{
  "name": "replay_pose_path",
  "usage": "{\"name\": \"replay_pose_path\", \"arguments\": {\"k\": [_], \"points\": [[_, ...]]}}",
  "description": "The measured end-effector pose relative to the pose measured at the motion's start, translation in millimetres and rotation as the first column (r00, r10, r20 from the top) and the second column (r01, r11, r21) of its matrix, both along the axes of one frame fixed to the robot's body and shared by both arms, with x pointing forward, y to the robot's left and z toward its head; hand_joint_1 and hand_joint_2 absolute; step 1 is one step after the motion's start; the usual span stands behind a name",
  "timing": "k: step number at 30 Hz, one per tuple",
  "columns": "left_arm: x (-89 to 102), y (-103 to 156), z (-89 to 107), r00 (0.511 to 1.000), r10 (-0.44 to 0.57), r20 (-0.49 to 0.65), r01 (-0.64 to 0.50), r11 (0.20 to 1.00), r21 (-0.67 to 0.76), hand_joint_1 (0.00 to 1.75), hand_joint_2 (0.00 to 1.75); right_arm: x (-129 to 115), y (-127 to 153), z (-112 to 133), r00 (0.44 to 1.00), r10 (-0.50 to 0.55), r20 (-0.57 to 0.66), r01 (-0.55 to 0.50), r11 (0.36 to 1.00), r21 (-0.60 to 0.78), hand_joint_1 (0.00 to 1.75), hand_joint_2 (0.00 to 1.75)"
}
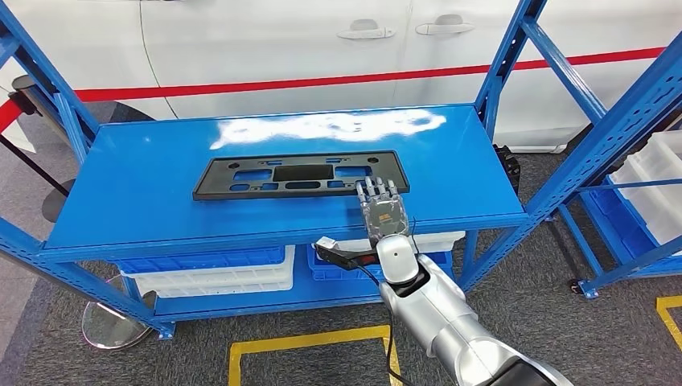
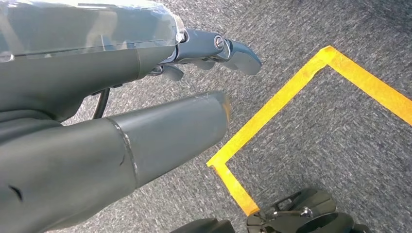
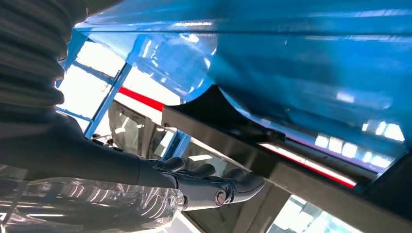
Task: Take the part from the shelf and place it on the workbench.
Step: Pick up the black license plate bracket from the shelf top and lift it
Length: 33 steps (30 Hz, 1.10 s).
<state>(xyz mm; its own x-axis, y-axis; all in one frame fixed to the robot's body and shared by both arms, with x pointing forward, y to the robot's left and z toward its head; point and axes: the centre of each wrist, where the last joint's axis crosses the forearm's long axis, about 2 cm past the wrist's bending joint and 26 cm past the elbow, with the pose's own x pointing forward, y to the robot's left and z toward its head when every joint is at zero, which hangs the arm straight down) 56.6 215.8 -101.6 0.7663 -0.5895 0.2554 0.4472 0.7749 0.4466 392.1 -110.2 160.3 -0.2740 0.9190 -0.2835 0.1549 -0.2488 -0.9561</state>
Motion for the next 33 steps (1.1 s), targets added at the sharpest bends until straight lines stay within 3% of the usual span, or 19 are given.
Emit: {"name": "replay_pose_path", "arguments": {"k": [16, 33], "points": [[-0.5, -0.2, -0.5, 1.0, -0.02, -0.006, 0.02, 0.999, -0.044, 0.0, 0.0, 19.9, 13.1, 47.9, 0.997, 0.034, 0.069, -0.035, 0.999, 0.025, 0.0, 1.75], [-1.8, 0.2, -1.0, 0.999, 0.039, -0.024, -0.041, 0.995, -0.087, 0.0, 0.0, 15.0, 11.0, 36.5, 0.999, 0.029, 0.035, -0.03, 0.999, 0.041, 0.0, 1.75]]}}
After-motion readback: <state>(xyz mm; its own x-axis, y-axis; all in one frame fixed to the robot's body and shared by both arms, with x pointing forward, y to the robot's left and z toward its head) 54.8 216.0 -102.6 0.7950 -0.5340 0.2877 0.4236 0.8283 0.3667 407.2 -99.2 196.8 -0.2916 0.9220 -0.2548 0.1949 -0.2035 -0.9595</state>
